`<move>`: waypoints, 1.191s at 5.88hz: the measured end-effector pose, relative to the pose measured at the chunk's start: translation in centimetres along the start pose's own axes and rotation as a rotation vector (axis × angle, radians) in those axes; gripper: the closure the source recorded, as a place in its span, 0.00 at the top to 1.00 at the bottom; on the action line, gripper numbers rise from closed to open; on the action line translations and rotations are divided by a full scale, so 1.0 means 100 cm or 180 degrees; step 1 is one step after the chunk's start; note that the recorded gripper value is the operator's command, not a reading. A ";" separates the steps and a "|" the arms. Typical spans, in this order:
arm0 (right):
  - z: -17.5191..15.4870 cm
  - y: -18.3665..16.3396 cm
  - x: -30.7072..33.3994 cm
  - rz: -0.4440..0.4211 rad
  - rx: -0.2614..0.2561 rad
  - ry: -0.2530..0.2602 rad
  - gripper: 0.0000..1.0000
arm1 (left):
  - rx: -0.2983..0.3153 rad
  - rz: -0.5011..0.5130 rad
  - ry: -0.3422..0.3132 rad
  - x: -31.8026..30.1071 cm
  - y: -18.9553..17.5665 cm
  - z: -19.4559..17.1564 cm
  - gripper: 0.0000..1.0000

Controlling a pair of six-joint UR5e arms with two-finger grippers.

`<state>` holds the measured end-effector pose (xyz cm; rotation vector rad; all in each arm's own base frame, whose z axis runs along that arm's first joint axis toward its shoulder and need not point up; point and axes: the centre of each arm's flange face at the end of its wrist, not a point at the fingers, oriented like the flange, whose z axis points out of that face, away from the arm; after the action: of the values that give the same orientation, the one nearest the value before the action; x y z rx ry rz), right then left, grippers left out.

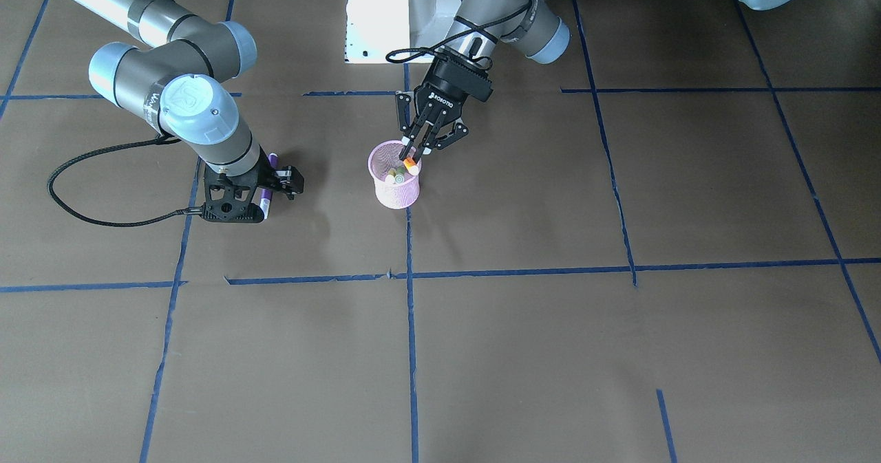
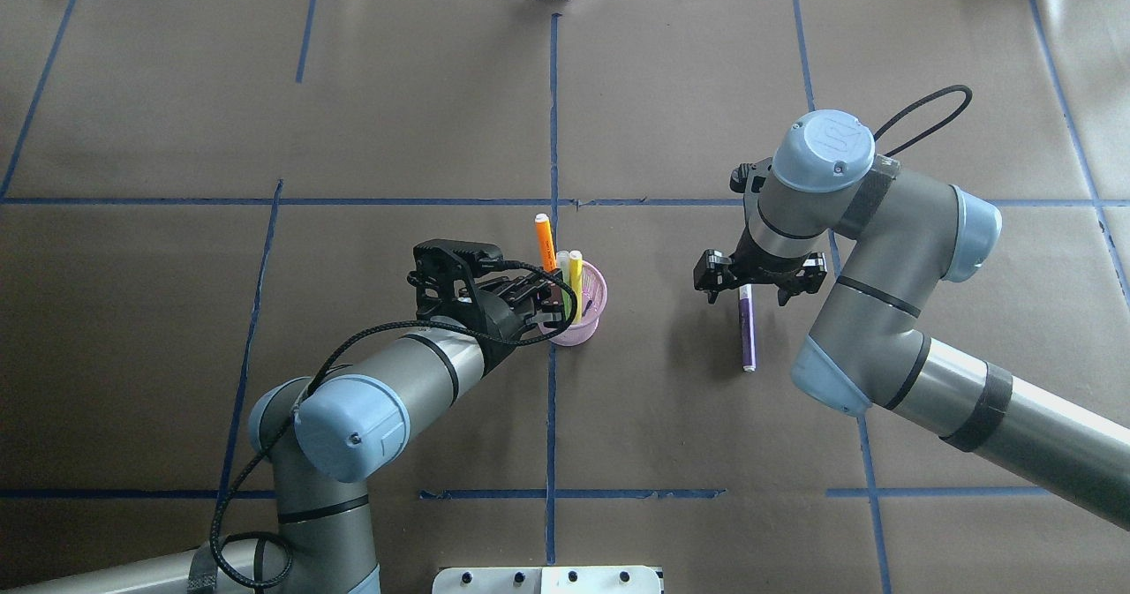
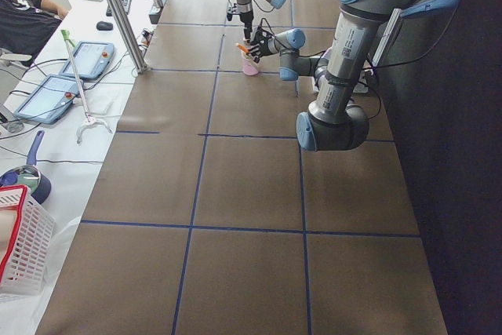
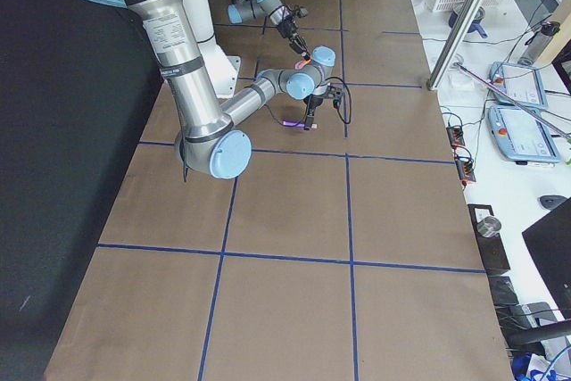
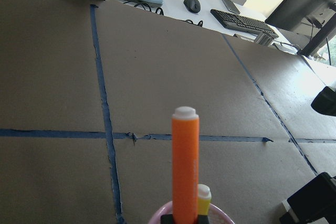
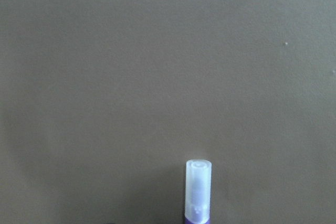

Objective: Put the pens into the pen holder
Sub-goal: 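Lower the orange highlighter into the pink holder and open the left gripper, then withdraw the left gripper away from the holder while right grasps the purple marker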

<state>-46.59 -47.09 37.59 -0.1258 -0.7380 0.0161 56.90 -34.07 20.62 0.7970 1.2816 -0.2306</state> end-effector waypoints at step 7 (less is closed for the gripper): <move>0.002 0.001 0.000 0.0008 -0.0021 0.0003 0.92 | -0.0298 0.0457 -0.0262 -0.036 -0.105 -0.001 1.00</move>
<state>-46.74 -47.02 37.71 -0.1329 -0.7370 0.0159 49.74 -42.50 19.68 0.7876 1.1444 -0.0864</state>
